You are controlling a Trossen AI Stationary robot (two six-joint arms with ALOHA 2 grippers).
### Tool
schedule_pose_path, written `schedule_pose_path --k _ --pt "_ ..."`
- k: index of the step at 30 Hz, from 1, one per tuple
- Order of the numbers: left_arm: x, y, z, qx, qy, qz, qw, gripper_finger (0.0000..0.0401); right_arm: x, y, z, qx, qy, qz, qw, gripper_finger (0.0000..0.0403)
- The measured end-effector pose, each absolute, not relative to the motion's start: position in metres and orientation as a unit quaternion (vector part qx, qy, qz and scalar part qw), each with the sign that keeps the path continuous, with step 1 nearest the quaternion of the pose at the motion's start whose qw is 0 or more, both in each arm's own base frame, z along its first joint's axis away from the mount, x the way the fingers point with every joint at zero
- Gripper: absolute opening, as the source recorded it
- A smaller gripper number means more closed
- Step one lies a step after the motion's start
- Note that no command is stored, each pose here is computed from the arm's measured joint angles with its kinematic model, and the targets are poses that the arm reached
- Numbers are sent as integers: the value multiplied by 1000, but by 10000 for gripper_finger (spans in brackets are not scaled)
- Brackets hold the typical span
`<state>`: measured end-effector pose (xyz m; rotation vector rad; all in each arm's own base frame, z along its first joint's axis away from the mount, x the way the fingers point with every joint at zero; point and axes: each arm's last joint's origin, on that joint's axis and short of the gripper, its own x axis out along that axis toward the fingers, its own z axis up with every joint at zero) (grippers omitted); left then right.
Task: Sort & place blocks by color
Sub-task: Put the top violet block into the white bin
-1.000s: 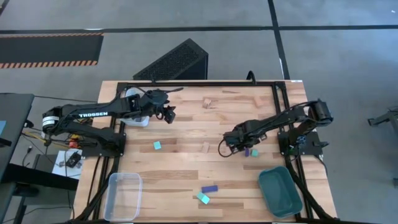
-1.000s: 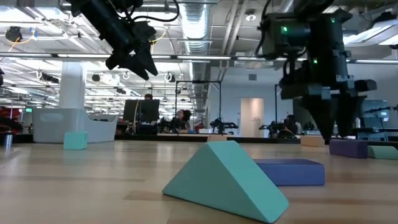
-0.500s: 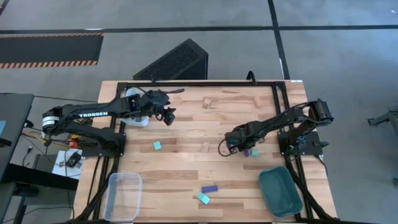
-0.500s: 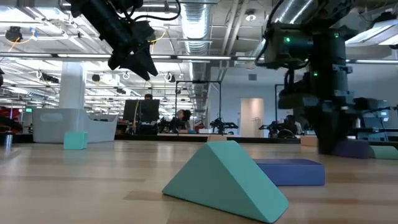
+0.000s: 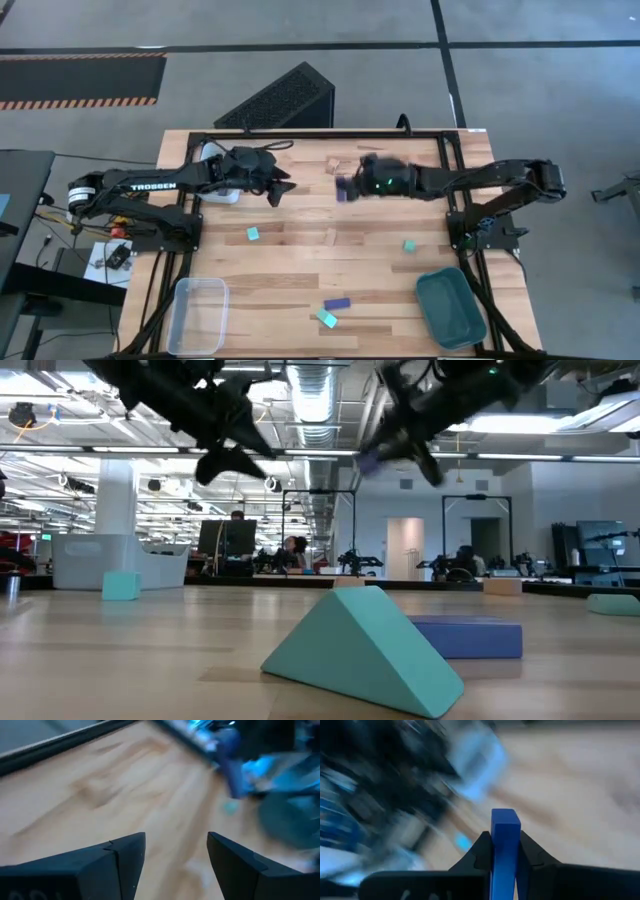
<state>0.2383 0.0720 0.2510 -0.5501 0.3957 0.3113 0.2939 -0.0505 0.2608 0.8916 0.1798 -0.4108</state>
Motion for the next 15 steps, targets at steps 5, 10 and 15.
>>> schedule_pose_path --k 5,10,15 --pt "243 71 259 -288 80 106 948 198 305 -70 273 407 -12 -133 904 44" --pt "245 70 267 -280 50 65 957 198 324 -77 278 401 -40 -96 910 44" --pt "244 72 265 -286 59 71 954 198 347 -73 299 354 -44 -56 932 44"
